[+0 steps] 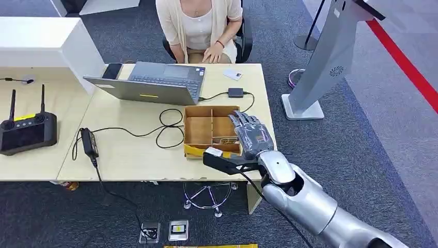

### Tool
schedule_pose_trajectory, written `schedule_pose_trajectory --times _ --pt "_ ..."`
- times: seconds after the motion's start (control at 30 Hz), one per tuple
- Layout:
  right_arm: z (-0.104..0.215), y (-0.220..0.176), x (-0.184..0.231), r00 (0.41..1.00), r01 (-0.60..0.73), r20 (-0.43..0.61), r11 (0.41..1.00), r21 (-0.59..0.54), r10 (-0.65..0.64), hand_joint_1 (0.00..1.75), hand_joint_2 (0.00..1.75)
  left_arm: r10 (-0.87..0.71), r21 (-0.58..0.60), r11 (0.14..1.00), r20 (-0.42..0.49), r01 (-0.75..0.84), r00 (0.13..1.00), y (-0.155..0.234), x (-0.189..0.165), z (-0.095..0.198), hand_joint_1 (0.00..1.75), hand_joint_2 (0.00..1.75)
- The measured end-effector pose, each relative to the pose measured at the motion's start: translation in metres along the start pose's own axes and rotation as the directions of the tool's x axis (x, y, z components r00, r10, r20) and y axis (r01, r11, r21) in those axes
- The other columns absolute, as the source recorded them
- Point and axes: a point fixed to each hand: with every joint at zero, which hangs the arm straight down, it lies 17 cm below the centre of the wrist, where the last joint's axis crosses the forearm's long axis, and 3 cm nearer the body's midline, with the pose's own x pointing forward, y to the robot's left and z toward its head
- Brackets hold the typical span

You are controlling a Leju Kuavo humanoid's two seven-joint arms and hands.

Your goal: Pass the card to the sensor for recognition and then transmit it.

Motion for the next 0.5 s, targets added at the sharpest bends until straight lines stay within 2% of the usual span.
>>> schedule_pose_trajectory --times 0.2,0.5 --pt "-0.008 0.003 0.011 0.999 0.036 0.024 0.999 -0.004 -0.036 0.00 1.75 0.001 -0.003 1.000 0.002 -0.001 1.000 -0.001 0.002 0.000 0.00 0.00" --pt "-0.023 0.012 0.009 0.998 0.069 -0.001 0.998 0.002 -0.069 0.00 1.75 -0.003 0.002 1.000 -0.008 0.003 1.000 0.000 0.002 -0.001 0.00 0.00"
